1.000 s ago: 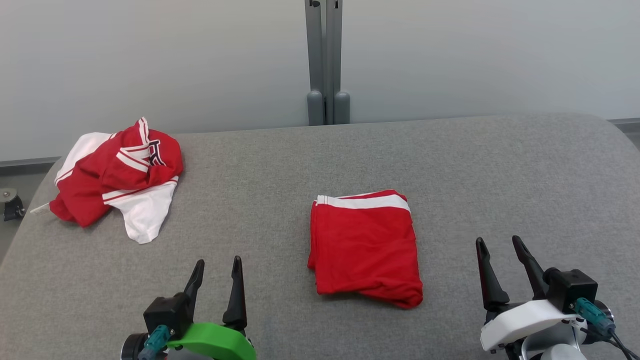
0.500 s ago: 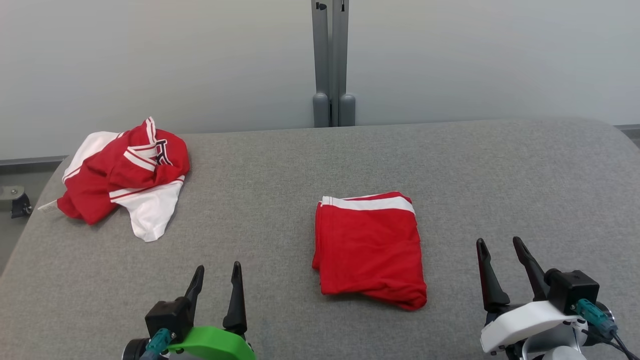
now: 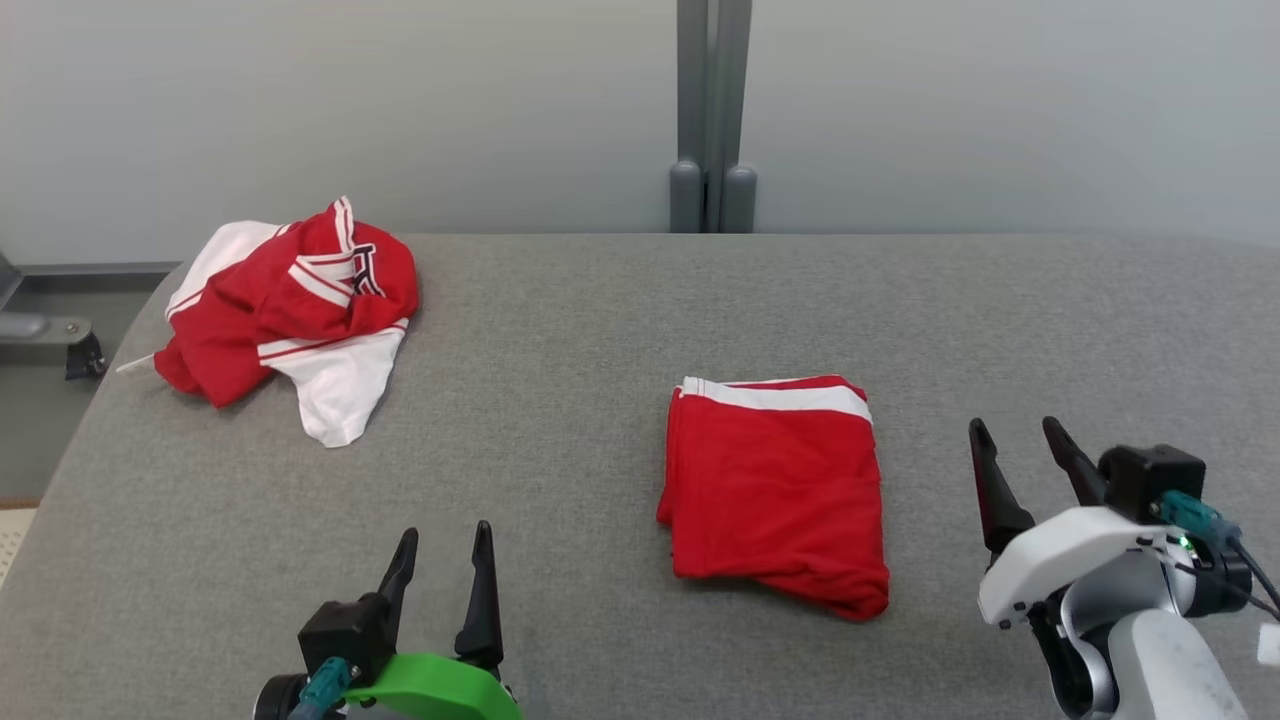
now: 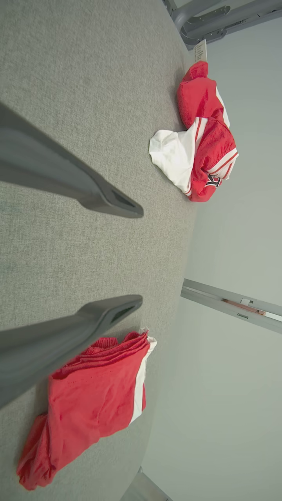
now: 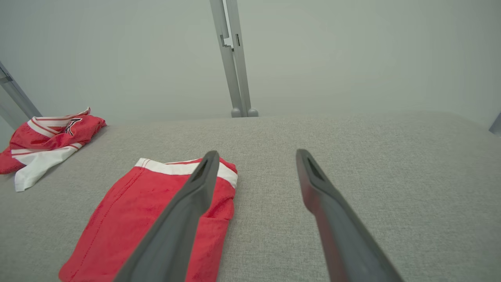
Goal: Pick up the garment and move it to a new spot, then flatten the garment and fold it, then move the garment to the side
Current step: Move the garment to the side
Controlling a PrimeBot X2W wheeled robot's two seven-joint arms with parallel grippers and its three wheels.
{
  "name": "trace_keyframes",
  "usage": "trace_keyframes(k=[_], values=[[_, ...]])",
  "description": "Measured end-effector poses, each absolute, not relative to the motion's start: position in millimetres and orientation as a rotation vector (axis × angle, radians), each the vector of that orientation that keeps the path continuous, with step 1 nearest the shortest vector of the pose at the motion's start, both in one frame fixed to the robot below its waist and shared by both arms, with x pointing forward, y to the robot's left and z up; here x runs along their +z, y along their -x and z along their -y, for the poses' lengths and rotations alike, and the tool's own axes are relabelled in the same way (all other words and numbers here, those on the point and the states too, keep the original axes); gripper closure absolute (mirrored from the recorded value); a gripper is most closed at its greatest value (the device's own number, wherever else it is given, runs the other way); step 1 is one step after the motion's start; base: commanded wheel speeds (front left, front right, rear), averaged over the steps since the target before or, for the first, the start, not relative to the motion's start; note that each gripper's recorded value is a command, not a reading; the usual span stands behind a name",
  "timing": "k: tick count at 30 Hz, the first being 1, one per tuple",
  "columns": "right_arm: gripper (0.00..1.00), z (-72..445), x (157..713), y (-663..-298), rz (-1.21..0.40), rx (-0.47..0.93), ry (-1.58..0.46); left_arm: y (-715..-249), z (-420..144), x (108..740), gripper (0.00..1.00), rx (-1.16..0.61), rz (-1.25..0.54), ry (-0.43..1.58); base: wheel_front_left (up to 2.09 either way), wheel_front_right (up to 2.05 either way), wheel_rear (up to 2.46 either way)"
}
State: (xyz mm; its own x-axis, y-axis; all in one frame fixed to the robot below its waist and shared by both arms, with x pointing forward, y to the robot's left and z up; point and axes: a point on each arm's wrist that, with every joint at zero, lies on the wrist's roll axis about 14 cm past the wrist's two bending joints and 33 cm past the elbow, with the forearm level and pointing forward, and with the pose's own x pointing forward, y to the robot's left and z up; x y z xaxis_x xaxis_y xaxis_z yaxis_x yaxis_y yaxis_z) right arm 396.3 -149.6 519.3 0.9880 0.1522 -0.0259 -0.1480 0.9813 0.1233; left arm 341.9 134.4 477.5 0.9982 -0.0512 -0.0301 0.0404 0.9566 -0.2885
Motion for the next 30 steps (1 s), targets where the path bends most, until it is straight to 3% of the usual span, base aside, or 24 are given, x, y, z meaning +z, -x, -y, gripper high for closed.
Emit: trace_keyframes(k=[12,23,24,25,26,27,28,30], values=[[0.00,116,448,-444,-0.462,0.262,-0.093,-333,-169,470,0.00,0.073,-0.045,0.304,0.00,0.00,0.00],[0.00,78,380,-448,-0.724,0.319,-0.121,-314,-212,462,0.00,0.222,-0.058,0.298,0.00,0.00,0.00],[0.39,77,379,-450,-0.725,0.322,-0.118,-313,-214,461,0.00,0.229,-0.059,0.298,0.00,0.00,0.00],[0.64,75,377,-452,-0.728,0.327,-0.116,-312,-215,461,0.00,0.235,-0.060,0.298,0.00,0.00,0.00],[0.74,72,376,-453,-0.734,0.330,-0.122,-312,-217,460,0.00,0.239,-0.061,0.297,0.00,0.00,0.00],[0.95,71,376,-453,-0.734,0.334,-0.124,-313,-216,460,0.00,0.238,-0.062,0.296,0.00,0.00,0.00],[1.00,69,375,-453,-0.734,0.339,-0.124,-314,-216,460,0.00,0.235,-0.062,0.294,0.00,0.00,0.00],[1.00,68,375,-453,-0.738,0.345,-0.124,-317,-212,460,0.00,0.220,-0.063,0.289,0.00,0.00,0.00]])
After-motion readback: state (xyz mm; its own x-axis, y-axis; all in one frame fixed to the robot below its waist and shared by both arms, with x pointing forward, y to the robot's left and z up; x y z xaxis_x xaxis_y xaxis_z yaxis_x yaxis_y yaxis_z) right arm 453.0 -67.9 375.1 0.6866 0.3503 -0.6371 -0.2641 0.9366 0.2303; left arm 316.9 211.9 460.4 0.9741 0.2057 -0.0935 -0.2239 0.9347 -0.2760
